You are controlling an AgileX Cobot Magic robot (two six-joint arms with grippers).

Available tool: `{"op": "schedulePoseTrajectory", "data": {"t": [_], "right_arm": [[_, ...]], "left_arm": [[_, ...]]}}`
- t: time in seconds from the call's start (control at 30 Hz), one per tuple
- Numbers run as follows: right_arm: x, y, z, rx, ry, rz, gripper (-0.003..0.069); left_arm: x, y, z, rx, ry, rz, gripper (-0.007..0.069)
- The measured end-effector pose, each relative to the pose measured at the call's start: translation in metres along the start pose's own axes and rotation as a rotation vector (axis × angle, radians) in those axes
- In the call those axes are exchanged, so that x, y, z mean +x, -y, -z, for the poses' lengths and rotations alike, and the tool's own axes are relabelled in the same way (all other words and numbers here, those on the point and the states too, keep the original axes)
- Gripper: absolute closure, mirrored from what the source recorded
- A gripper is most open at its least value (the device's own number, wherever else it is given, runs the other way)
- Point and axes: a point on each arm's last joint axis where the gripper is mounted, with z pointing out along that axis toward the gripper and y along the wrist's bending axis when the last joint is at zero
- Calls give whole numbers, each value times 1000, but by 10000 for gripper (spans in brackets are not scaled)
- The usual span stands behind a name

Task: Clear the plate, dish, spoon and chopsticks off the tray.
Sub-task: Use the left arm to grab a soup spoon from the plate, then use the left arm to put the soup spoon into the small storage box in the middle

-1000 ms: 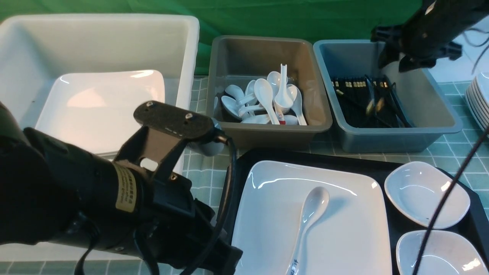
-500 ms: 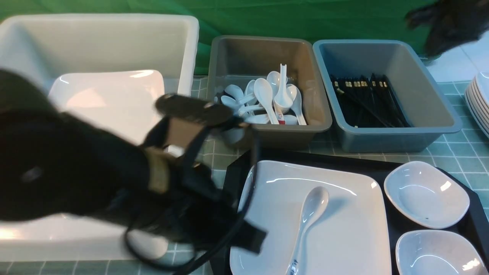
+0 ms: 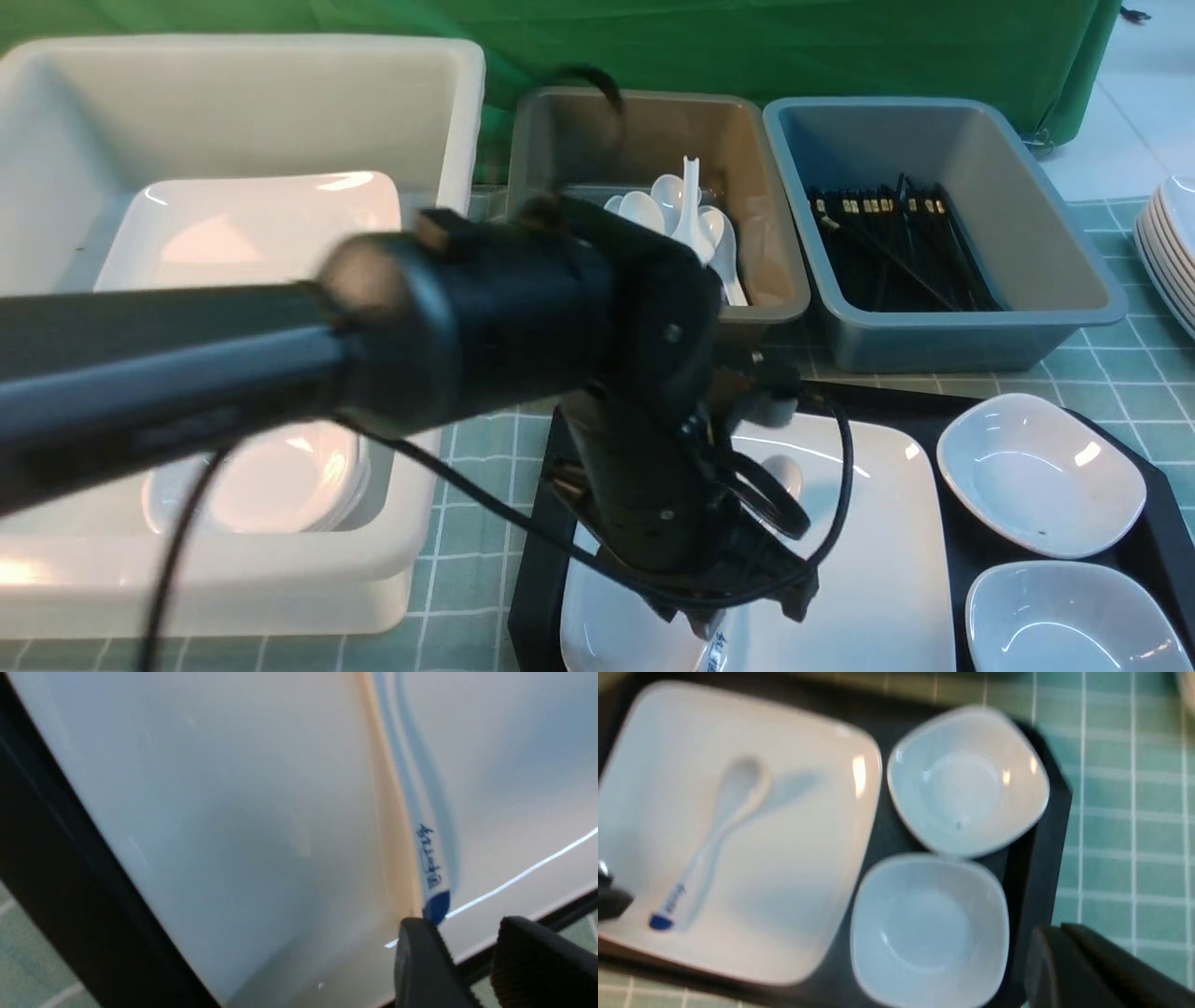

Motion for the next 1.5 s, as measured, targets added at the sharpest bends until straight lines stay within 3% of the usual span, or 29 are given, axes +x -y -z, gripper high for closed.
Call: {"op": "schedulePoseTrajectory", "data": {"t": [0.23, 0.37, 0.47, 0.73, 0.9, 1.03, 1.1, 1.27, 1.5], "right_arm": [[14, 0, -9, 0, 12, -6, 636], [11, 0, -9, -1, 40, -13, 629], [10, 0, -8, -1, 52, -22, 625], [8, 0, -8, -3, 73, -29, 617], [8, 0, -8, -3, 73, -30, 608], [9, 0, -8, -4, 73, -30, 604], [9, -1, -8, -12, 73, -34, 603], [9, -1, -8, -12, 72, -39, 603], [8, -1, -8, -12, 75, -40, 594]], "left_arm": [[-5, -2, -35, -27, -53, -54, 168], [-6, 4, -48, -35, -52, -78, 162], [-5, 10, -52, -41, -54, -102, 192], [-4, 20, -51, -99, -61, -161, 569], [-18, 24, -3, -171, 20, -222, 602], [-43, 28, 62, -172, 218, -223, 602], [-55, 23, 84, -165, 296, -200, 602], [-106, -35, 132, -195, 512, -65, 602], [-148, -115, 112, -247, 574, 74, 554]]}}
